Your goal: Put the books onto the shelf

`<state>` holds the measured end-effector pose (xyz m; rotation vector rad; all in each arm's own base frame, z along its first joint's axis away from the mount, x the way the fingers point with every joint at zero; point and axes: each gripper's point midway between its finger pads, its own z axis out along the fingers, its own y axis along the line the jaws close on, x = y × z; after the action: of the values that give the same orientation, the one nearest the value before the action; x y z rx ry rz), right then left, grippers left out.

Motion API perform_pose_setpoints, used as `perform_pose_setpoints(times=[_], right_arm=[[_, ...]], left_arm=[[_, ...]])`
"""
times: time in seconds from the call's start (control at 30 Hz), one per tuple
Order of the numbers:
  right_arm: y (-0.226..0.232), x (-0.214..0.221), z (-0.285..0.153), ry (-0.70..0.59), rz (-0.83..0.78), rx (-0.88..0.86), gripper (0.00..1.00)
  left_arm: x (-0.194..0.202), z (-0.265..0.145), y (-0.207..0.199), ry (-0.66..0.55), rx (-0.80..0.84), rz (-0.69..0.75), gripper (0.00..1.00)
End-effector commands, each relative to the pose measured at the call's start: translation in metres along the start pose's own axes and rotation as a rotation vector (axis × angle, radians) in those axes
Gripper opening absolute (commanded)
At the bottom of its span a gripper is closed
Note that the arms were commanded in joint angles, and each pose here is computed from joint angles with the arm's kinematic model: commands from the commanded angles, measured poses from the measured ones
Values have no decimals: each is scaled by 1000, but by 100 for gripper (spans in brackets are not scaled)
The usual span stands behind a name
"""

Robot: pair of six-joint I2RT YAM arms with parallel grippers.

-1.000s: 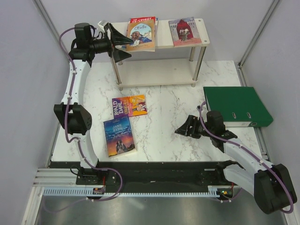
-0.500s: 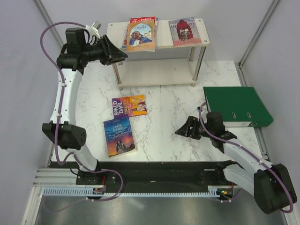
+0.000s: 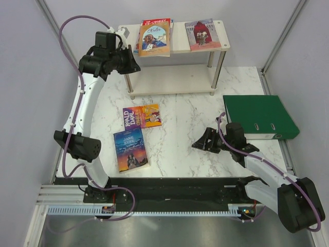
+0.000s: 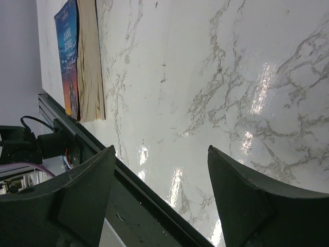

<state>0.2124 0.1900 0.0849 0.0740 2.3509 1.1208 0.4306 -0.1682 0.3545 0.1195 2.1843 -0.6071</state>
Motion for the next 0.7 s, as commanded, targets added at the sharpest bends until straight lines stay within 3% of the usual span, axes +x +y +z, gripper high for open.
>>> perform_pose_setpoints(times=[0.0, 0.37, 0.67], right_arm=[[1, -4, 2, -17, -15, -10, 79], [1, -4, 2, -18, -14, -10, 79], [0, -2, 3, -14, -13, -10, 80]], left_arm=[[-31, -7, 12, -99, -115, 80, 2], [-37, 18, 2, -99, -100, 101, 2], [-62, 17, 0, -178, -122, 106, 2]])
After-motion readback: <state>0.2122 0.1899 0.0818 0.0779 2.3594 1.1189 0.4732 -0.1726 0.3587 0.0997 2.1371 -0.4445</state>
